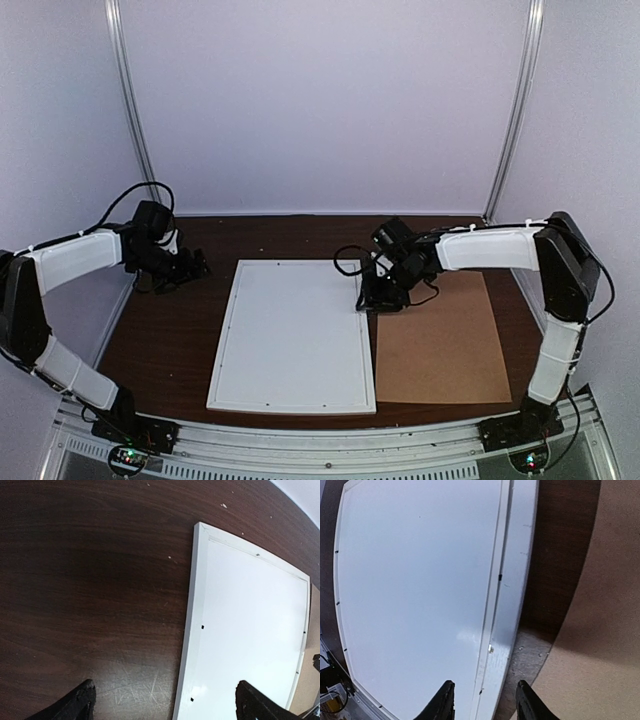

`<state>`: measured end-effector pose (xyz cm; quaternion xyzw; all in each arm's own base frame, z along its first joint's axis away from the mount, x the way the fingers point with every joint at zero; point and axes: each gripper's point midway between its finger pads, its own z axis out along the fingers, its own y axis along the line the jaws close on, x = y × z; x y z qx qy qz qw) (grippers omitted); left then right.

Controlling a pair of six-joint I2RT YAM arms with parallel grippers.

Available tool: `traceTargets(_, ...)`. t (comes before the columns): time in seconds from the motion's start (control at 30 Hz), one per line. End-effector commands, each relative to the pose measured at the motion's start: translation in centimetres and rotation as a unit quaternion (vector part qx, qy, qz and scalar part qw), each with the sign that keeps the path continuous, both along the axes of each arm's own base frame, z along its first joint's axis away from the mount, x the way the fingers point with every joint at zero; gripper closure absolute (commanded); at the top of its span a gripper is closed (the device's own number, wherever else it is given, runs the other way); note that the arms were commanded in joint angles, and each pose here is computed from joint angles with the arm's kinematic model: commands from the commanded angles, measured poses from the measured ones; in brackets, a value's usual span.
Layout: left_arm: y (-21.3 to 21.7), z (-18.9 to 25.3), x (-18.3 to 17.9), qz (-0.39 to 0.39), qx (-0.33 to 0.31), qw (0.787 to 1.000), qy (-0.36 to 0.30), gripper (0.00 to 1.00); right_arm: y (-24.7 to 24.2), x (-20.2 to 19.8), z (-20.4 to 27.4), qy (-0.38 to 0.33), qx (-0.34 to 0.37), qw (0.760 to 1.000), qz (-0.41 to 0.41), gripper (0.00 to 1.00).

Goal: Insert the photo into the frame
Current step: Place the photo on the mat board, then pick up the backboard from the center of the board.

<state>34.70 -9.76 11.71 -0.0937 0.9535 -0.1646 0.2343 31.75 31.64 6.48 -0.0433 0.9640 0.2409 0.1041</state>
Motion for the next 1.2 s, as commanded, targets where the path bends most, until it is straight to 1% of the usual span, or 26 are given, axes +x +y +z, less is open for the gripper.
traceTargets(0.0,-2.5,0.4,0.4,-0.045,0.015,0.999,-0.024,0.02,-5.1,0.9,1.6,-0.047,-0.096,0.994,-0.012,0.58)
traceTargets(0.1,-5.2,1.1,0.0,-0.082,0.03,0.995,-0.042,0.02,-9.2,1.1,1.5,-0.05,-0.14,0.988,-0.036,0.57)
traceTargets(0.3,-11.9,2.6,-1.1,-0.158,0.028,0.984,-0.076,0.02,-17.9,0.7,1.0,-0.035,-0.161,0.98,-0.111,0.55)
traceTargets(0.37,-14.5,3.0,-1.6,-0.185,0.029,0.979,-0.083,0.02,-20.5,0.5,0.7,-0.031,-0.172,0.975,-0.133,0.52)
traceTargets(0.47,-18.7,3.1,-2.3,-0.228,0.028,0.969,-0.087,0.02,-23.9,-0.1,0.2,-0.023,-0.183,0.969,-0.166,0.45)
traceTargets(0.57,-23.5,3.3,-3.4,-0.278,0.023,0.956,-0.092,0.02,-26.9,-0.5,-0.2,-0.016,-0.184,0.962,-0.202,0.41)
traceTargets(0.63,-26.2,2.8,-4.0,-0.302,0.025,0.948,-0.091,0.02,-28.4,-0.9,-0.5,-0.013,-0.184,0.957,-0.222,0.34)
traceTargets(0.7,-28.7,2.6,-4.8,-0.326,0.017,0.941,-0.09,0.02,-29.6,-1.3,-0.9,-0.008,-0.18,0.954,-0.239,0.2)
traceTargets(0.77,-31.2,2.1,-5.5,-0.348,0.011,0.934,-0.085,0.02,-30.3,-1.6,-1.3,-0.005,-0.17,0.953,-0.252,0.13)
traceTargets(0.87,-34.5,1.6,-6.4,-0.378,0.009,0.923,-0.079,0.02,-30.6,-2.0,-1.9,-0.002,-0.154,0.952,-0.264,0.12)
traceTargets(1.03,-39.6,0.2,-7.6,-0.417,0.006,0.907,-0.068,0.03,-32.3,-2.7,-2.5,-0.001,-0.146,0.944,-0.296,0.12)
traceTargets(1.17,-42.9,-0.9,-8.4,-0.436,-0.006,0.897,-0.067,0.02,-32.8,-3.2,-3.1,0.002,-0.143,0.944,-0.297,0.12)
